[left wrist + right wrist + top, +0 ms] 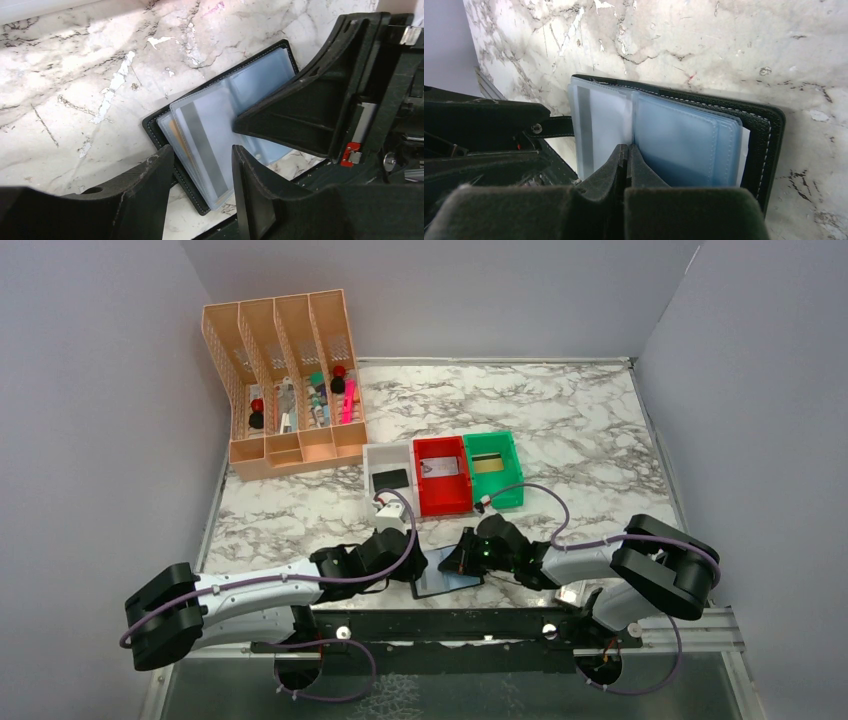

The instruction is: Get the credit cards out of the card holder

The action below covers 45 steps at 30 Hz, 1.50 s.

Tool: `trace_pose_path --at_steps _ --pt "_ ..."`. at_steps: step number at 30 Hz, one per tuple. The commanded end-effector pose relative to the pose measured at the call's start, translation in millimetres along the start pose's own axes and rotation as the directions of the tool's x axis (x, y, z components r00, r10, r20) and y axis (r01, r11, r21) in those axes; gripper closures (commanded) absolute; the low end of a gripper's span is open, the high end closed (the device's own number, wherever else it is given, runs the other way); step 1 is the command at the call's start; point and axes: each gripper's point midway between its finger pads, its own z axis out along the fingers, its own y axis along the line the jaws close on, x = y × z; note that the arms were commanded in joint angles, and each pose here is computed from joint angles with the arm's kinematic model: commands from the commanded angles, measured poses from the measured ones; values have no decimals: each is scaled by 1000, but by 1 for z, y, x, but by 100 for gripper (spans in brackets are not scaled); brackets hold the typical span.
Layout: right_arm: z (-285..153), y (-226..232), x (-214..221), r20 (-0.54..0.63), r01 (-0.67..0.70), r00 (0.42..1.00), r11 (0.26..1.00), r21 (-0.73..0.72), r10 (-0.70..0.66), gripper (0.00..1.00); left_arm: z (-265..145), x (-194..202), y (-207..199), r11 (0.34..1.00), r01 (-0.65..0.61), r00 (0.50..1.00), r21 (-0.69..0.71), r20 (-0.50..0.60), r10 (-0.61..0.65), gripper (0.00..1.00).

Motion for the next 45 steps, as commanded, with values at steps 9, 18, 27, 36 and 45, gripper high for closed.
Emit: trace_pose_path --at_steps 9,18,27,36,45 --pt "-11 -77 29 -78 -5 997 972 233 23 99 16 -24 -12 998 -30 998 46 54 28 50" --pt "-10 -77 29 -82 7 997 972 236 13 99 23 -34 -10 997 -32 997 77 69 26 50" --pt "-11 -79 29 -84 12 996 969 245 9 99 43 -25 -13 992 -60 998 114 -4 61 50" --pt "-10 -81 28 -84 17 996 967 255 4 99 37 -24 -20 989 -46 998 142 -30 51 51" --pt "-8 -79 28 -90 19 996 968 250 4 99 26 -22 -39 969 -46 997 244 -56 62 54"
